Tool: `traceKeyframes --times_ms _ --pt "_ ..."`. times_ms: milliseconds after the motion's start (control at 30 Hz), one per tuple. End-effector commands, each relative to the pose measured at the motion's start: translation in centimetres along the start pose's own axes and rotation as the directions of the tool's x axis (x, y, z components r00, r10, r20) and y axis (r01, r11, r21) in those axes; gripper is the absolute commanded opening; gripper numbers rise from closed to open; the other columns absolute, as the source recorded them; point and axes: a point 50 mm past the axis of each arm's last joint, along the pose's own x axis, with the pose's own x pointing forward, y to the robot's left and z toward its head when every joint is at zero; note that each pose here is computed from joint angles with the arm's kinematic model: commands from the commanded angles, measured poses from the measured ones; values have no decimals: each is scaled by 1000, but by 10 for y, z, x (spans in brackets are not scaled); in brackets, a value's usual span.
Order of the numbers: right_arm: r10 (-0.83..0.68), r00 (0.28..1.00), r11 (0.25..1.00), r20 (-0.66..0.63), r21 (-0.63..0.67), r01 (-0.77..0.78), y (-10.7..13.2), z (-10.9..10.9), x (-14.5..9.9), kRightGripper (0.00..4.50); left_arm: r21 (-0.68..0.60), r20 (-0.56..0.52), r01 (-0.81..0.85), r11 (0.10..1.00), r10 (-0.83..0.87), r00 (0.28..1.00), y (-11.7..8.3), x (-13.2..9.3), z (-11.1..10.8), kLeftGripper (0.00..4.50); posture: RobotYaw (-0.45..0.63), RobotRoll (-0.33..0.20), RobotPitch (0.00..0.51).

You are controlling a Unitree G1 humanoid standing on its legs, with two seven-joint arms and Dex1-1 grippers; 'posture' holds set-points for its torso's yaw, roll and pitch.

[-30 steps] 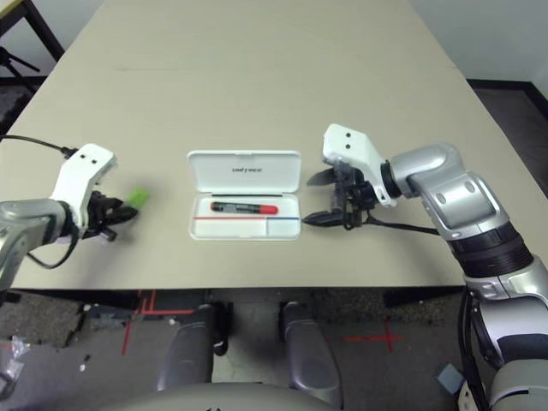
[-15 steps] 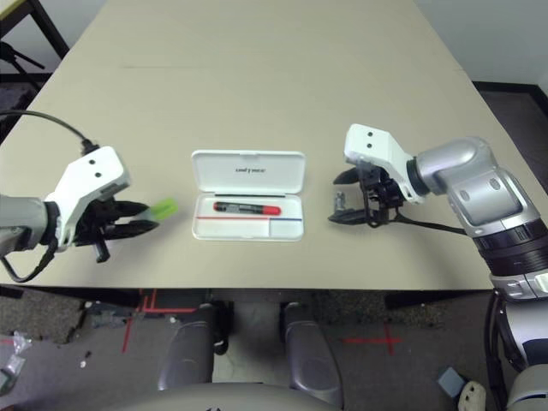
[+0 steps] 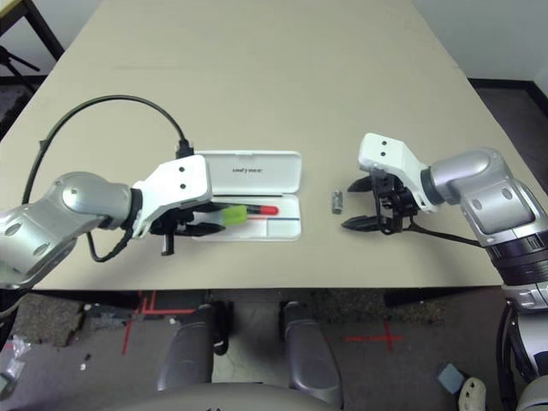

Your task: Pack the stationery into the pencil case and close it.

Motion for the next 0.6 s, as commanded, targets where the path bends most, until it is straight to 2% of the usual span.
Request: traceKeyframes --times_ms 33,433,600 --pt "-22 1000 1000 16 1 22 1 3 -5 4500 24 -7 21 999 -21 1000 1 8 2 1100 -52 0 190" --pt "-44 996 999 79 1 44 4 9 -2 4500 25 -25 74 997 -73 997 5 30 -1 1100 -90 0 187" --pt "-43 993 999 112 -1 43 6 15 -4 4500 23 -24 86 996 -85 996 7 33 -1 1100 -102 0 187"
